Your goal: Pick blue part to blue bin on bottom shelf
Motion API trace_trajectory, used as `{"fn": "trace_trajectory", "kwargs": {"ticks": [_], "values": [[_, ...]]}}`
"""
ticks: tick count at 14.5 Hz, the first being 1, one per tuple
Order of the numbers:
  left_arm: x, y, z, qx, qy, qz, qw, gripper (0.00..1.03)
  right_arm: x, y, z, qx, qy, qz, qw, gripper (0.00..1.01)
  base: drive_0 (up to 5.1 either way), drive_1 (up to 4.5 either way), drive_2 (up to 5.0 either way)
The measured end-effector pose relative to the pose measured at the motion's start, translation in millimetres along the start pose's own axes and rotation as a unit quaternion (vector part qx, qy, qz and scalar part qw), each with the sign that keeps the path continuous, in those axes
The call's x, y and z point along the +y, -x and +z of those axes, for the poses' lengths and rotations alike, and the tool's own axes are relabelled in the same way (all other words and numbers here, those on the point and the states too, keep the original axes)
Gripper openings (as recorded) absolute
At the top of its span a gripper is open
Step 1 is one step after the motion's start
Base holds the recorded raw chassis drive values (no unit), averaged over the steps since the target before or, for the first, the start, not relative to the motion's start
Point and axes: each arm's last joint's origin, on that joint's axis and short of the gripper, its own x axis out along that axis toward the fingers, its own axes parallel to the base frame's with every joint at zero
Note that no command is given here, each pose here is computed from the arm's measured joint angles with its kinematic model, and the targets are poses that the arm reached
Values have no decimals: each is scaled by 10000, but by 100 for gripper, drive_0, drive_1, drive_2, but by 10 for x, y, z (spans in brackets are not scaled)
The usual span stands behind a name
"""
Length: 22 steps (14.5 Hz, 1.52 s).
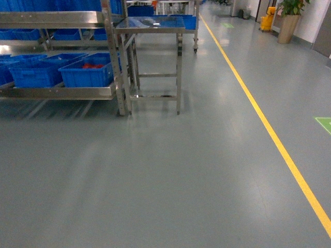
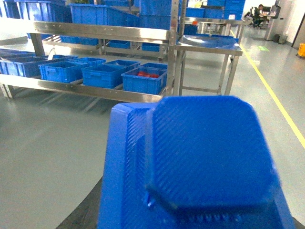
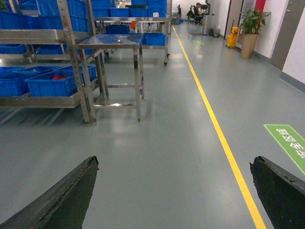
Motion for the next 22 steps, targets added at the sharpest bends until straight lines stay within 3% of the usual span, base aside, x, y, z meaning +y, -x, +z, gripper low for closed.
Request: {"fn": "trace_trajectory", "kwargs": {"ticks": [22], "values": [[0, -1, -4, 19, -16, 3, 10000, 43, 0, 0, -3, 13, 2, 0, 10000, 98, -2, 420, -423]]}}
